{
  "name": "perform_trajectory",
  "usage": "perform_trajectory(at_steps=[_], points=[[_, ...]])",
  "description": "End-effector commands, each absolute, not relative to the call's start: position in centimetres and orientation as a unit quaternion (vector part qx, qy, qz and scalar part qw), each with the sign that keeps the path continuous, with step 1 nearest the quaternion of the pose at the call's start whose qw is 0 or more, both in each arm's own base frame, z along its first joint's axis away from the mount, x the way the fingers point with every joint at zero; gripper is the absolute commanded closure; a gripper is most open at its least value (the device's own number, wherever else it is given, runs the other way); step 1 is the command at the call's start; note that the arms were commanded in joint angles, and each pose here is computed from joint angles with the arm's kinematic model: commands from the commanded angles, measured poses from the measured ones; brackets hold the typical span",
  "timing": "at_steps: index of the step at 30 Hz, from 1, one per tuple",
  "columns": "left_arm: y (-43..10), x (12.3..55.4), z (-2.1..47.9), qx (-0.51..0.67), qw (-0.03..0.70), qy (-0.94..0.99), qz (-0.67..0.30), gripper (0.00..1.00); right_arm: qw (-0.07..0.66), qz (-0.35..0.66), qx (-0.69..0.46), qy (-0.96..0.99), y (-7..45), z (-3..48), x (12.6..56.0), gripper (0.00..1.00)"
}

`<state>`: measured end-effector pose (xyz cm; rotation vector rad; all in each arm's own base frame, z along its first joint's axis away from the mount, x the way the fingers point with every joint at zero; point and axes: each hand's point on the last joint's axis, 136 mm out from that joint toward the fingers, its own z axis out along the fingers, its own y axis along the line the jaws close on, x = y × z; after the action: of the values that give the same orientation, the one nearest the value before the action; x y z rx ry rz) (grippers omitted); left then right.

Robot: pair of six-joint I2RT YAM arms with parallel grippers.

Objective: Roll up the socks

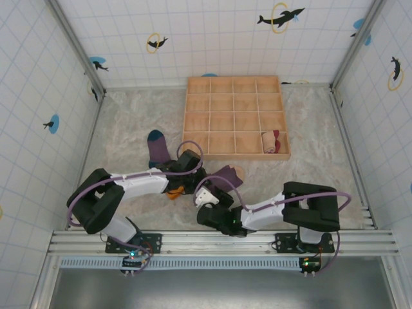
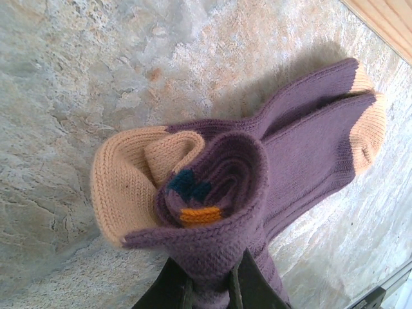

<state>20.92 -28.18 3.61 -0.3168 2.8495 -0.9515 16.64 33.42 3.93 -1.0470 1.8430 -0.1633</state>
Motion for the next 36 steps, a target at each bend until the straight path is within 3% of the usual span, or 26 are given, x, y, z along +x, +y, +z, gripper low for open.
perform_trajectory(at_steps=[1,6,7,9,11,14,17,25,29,36], points=[[-26.6,19.4,2.6,-0.114,0.035,0.950,-0.290,1.00,0.499,-0.085,-0.413,0.757,33.8,3.9,17.6,0.44],[-26.4,19.3,2.6,-0.113,0.034,0.950,-0.290,1.00,0.466,-0.069,-0.395,0.789,33.0,1.9,18.1,0.77],[-26.3,19.3,2.7,-0.113,0.036,0.950,-0.290,0.96,0.457,-0.063,-0.388,0.798,32.6,1.6,18.3,0.84],[-26.2,19.5,3.1,-0.117,0.042,0.948,-0.294,0.79,0.437,-0.036,-0.372,0.818,32.0,1.0,18.3,0.92],[-26.1,19.7,3.5,-0.118,0.048,0.946,-0.299,0.57,0.407,0.013,-0.355,0.842,31.4,0.2,18.2,0.95],[-26.3,20.0,4.4,-0.118,0.054,0.943,-0.307,0.35,0.356,0.080,-0.329,0.871,30.9,-0.9,18.0,0.96],[-26.5,20.3,5.1,-0.113,0.059,0.941,-0.313,0.26,0.315,0.119,-0.308,0.890,30.5,-1.7,17.9,0.98],[-26.9,21.0,6.9,-0.095,0.093,0.932,-0.338,0.23,0.208,0.215,-0.221,0.928,29.2,-3.8,17.4,1.00],[-27.1,21.6,7.4,-0.075,0.116,0.928,-0.346,0.24,0.173,0.314,-0.144,0.923,28.5,-3.1,16.9,1.00],[-27.6,22.4,6.8,-0.059,0.132,0.927,-0.346,0.36,0.132,0.437,-0.046,0.889,28.0,-1.2,16.4,1.00]])
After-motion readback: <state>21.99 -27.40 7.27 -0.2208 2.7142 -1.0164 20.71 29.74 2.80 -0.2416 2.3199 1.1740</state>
